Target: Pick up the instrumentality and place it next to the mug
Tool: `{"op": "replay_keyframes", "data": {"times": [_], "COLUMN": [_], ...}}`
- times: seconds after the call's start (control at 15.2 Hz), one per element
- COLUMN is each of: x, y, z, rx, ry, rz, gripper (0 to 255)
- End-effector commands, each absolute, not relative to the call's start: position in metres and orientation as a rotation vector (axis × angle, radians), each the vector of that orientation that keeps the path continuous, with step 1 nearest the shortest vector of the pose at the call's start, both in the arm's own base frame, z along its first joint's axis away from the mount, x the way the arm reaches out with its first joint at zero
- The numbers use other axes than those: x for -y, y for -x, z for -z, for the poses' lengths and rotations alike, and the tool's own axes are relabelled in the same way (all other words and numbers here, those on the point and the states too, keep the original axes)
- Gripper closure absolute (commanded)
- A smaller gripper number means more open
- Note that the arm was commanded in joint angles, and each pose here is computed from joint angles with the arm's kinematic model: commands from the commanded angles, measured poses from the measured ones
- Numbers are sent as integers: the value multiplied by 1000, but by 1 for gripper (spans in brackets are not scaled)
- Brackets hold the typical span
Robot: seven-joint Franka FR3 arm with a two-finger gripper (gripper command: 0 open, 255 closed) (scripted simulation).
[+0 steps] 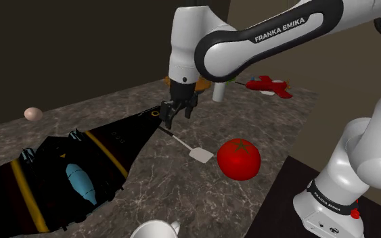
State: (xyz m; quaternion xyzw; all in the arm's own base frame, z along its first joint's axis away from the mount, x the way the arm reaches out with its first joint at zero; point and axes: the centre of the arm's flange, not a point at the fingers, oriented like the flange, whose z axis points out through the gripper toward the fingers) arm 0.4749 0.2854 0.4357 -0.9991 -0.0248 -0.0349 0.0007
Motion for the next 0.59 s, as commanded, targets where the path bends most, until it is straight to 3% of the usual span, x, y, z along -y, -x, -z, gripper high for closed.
{"op": "replay_keyframes", "data": {"times": [0.0,0.53], "x": [-272,-256], "y": [-474,-481], "z": [-411,-355], "rx": [84,89], "ry": [3133,3128], "rz": [147,191], "gripper": [0,0]}}
